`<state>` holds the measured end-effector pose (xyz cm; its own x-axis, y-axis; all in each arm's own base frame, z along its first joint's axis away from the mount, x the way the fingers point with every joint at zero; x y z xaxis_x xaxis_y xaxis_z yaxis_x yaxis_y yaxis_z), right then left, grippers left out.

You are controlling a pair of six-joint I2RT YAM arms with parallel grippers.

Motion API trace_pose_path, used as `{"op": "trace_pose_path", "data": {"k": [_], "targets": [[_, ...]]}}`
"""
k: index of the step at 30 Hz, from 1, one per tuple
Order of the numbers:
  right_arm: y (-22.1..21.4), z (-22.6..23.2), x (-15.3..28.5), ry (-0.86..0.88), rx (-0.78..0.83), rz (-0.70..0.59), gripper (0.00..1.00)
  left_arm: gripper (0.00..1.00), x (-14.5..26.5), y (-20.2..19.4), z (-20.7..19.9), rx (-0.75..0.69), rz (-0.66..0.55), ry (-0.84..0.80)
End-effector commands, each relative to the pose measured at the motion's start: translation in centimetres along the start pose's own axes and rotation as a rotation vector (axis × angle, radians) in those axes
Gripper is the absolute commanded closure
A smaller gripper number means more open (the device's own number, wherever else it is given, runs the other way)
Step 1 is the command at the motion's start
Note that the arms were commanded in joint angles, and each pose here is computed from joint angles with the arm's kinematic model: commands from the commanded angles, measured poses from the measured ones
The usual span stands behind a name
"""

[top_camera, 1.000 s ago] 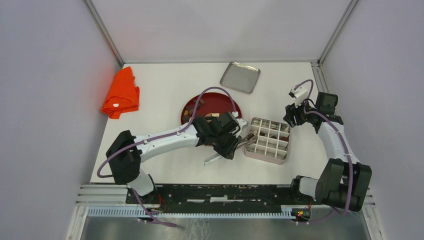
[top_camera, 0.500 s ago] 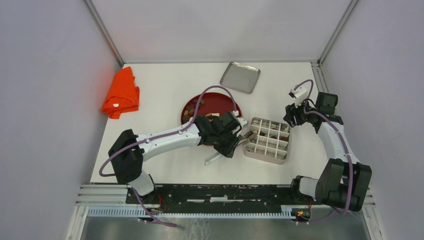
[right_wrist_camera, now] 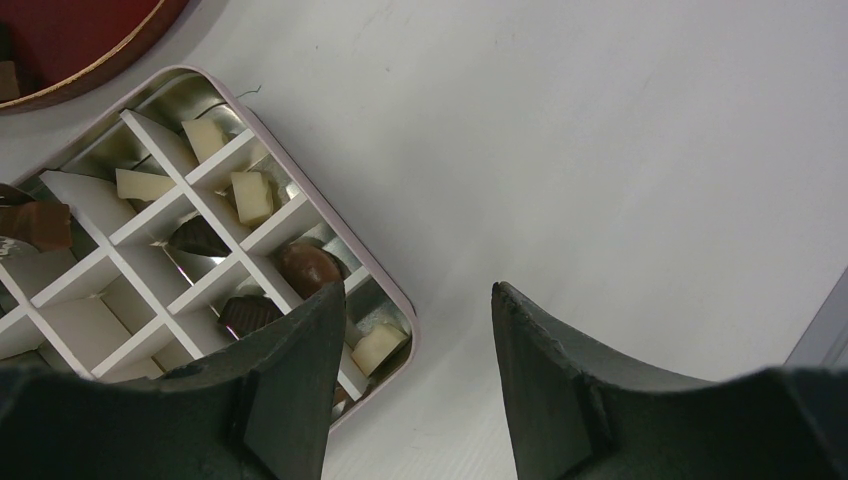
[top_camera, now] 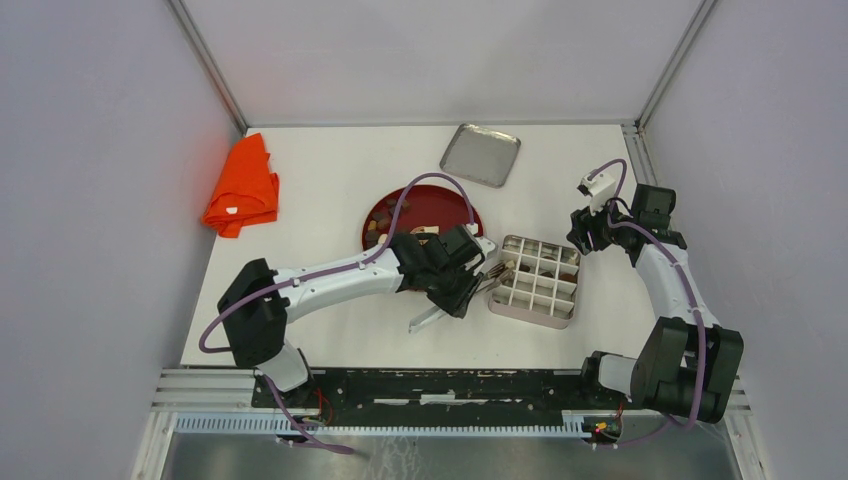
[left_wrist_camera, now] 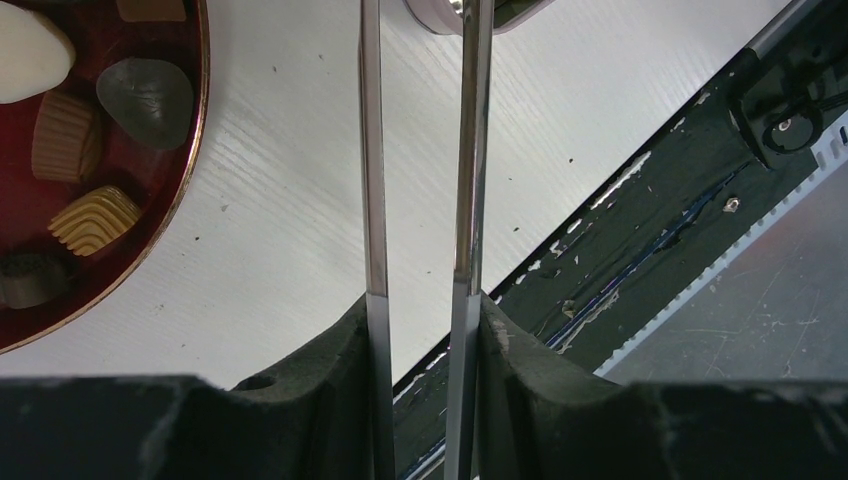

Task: Pack the chocolate
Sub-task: Place the fake chocolate in the packing box, then pick up the fake chocolate from the plate.

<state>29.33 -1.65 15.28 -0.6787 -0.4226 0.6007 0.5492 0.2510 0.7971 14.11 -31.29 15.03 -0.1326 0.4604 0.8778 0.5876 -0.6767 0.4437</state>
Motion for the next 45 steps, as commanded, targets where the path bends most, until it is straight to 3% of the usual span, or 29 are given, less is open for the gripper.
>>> {"op": "trace_pose_path", "data": {"k": [1, 11, 19, 25, 38, 45], "targets": [[1.4, -0.3, 0.2, 0.003, 0.028, -0.028, 0.39, 0.59, 0.9, 1.5, -0.2, -0.054, -0.055, 0.004], [1.3, -0.3, 0.1, 0.004, 0.025, -0.021, 0.39, 0.59, 1.2, 1.6, 0.0, -0.046, -0.067, 0.019], [1.2, -0.3, 0.1, 0.003, 0.025, -0.020, 0.39, 0.67, 3.6, 3.1, -1.0, -0.008, -0.206, -0.030], [1.2, -0.3, 0.1, 0.006, 0.021, -0.019, 0.39, 0.68, 5.6, 3.2, -0.3, 0.049, -0.278, -0.053], [1.1, -0.3, 0.0, 0.011, 0.022, -0.015, 0.39, 0.65, 6.5, -1.9, 8.7, 0.192, -0.132, 0.158], [1.1, -0.2, 0.0, 0.014, 0.021, -0.012, 0.38, 0.64, 5.9, -2.3, 11.4, 0.184, -0.062, 0.281]]}}
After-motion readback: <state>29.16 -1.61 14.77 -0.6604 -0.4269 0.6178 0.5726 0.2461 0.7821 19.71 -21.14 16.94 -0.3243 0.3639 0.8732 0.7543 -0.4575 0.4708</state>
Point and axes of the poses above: each gripper's point midway between its finger pads, its own x axis back along the fingers, its own z axis along the line the jaws close on, y = z × x, the point moved 5 cm from there along x, back along the fingers, and after that the axes turned 9 degrees about -x, right-handed, at the moved point
